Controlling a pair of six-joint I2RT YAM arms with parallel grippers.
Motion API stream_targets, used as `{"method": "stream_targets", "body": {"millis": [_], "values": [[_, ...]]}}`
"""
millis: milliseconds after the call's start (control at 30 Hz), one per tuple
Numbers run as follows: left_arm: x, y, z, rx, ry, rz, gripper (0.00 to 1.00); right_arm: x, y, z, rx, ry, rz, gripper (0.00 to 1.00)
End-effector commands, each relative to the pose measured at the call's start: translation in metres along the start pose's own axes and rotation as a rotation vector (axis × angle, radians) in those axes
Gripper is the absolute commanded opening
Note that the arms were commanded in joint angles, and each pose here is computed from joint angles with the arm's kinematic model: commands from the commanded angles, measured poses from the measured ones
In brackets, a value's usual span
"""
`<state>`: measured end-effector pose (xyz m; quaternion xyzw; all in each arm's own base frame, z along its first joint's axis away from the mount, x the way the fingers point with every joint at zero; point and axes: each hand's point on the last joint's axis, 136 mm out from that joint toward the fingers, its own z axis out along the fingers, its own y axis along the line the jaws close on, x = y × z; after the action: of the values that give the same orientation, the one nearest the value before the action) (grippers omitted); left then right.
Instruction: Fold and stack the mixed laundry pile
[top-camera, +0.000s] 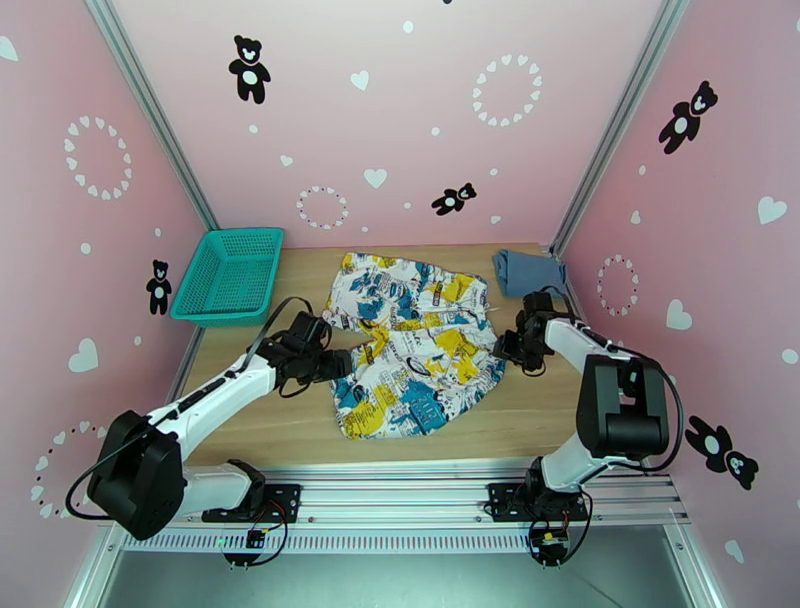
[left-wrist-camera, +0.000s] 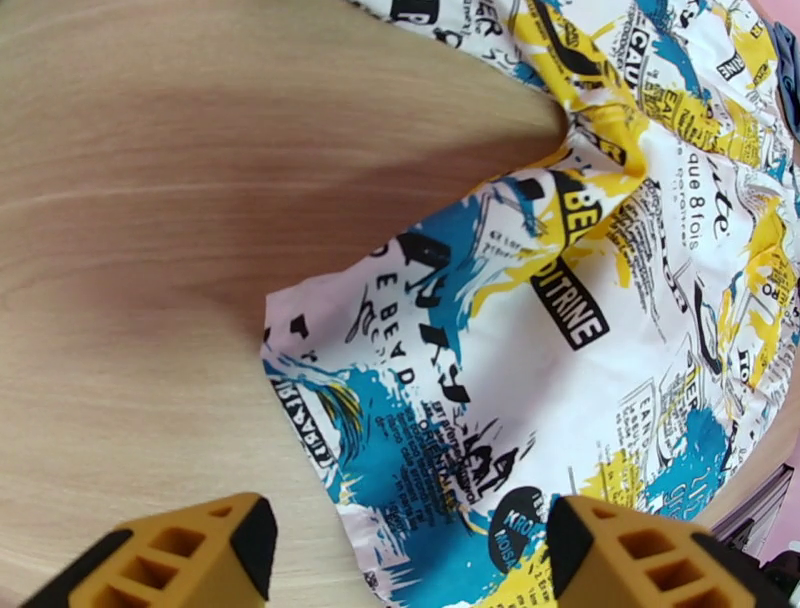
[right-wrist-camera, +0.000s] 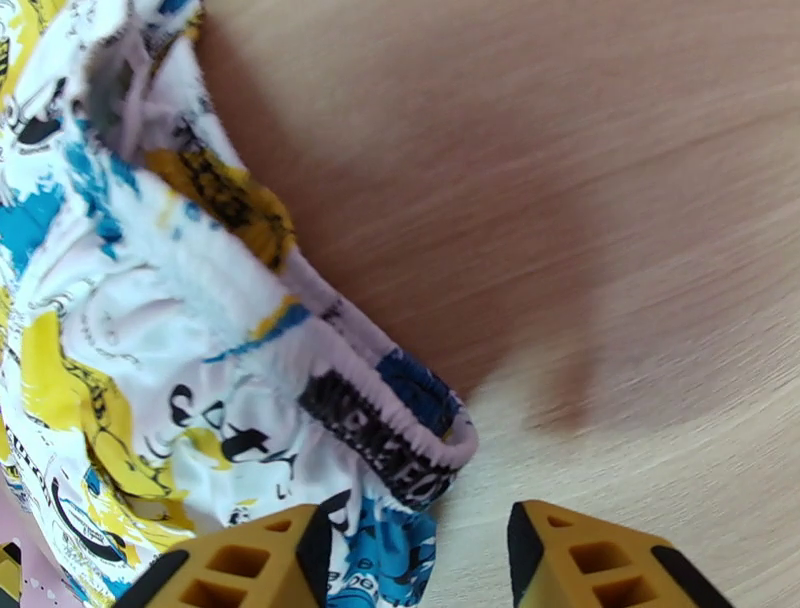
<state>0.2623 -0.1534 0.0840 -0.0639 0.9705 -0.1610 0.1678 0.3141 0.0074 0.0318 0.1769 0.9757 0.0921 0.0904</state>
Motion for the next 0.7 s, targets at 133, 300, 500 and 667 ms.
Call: {"method": "stream_targets", "body": {"millis": [133,300,500,667], "values": [[0.072,0.018,-0.017,0.040,0.068,-0.057,0.78,0.001,-0.002,-0.006,0.015,-0.014,-0.009,0.56],[0.118,-0.008,-0.005,0.163,0.134,-0.058,0.78,0.002,0.001,0.001,-0.010,-0.015,0.002,0.55],[0.124,-0.044,0.014,0.246,0.128,-0.008,0.84,0.004,0.008,0.018,-0.078,0.006,0.037,0.49],[0.106,-0.061,0.029,0.244,0.061,0.033,0.66,0.002,0.009,0.021,-0.088,-0.003,0.041,0.39]]}}
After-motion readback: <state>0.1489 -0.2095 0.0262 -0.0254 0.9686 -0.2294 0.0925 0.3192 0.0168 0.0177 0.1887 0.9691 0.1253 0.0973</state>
